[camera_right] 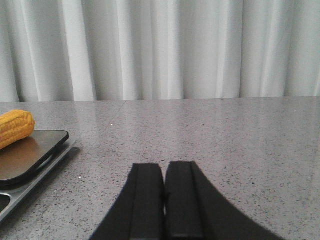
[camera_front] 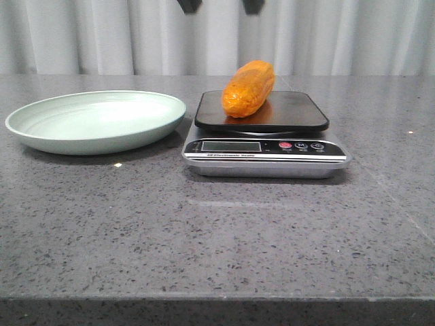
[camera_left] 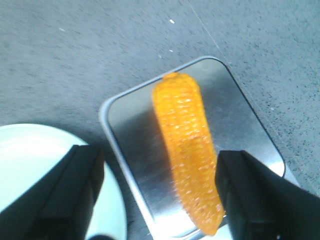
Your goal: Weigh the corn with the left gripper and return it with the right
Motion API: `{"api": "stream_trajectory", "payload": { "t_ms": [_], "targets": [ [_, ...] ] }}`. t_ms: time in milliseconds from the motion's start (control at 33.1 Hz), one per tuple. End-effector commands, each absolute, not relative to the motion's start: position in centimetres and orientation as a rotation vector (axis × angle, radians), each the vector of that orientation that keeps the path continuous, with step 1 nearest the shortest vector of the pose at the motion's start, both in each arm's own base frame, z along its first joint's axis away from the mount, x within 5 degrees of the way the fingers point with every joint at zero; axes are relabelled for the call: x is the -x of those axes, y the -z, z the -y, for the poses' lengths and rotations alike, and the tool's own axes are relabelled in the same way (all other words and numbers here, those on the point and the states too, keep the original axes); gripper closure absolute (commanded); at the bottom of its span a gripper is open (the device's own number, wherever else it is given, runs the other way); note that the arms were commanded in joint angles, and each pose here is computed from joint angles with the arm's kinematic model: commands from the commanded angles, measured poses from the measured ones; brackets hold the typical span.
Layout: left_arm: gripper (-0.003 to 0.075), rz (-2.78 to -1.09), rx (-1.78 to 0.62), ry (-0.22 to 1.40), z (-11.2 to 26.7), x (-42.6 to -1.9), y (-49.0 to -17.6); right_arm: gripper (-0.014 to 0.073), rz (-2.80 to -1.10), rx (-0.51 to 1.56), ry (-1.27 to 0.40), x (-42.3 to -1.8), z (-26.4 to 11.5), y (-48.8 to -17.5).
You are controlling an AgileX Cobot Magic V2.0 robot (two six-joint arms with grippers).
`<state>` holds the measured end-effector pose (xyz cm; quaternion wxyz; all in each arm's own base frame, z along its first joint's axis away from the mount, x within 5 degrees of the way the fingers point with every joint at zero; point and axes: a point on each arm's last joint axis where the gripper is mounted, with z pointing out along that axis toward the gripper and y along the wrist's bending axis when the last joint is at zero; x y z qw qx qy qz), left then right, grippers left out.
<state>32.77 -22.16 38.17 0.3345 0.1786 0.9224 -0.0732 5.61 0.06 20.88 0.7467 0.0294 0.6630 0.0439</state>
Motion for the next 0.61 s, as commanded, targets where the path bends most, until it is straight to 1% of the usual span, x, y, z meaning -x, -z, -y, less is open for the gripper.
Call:
{"api": "stream_trajectory", "payload": {
  "t_ms": [0, 151, 363, 484, 575],
  "targets": [
    [0.0275, -2.268, -0.445, 0.228, 20.5, -30.4, -41.7, 0.0435, -1.346, -0.060, -0.077, -5.3, 0.0, -21.9],
    [0.0323, -2.202, -0.455, 0.251, 18.7, -27.8, -41.6, 0.0435, -1.346, -0.060, -0.077, -5.3, 0.0, -21.9],
    [0.0357, -2.083, -0.452, 0.311, 15.0, -22.5, -41.7, 0.0435, -1.346, -0.060, -0.077, -5.3, 0.0, -21.9],
    [0.0380, -1.969, -0.442, 0.353, 12.4, -18.8, -41.8, 0.0435, -1.346, -0.060, -0.077, -5.3, 0.0, -21.9],
    [0.0405, -1.893, -0.437, 0.387, 10.7, -16.3, -41.0, 0.0435, -1.346, -0.060, -0.077, -5.3, 0.0, -21.9]
  ]
}}
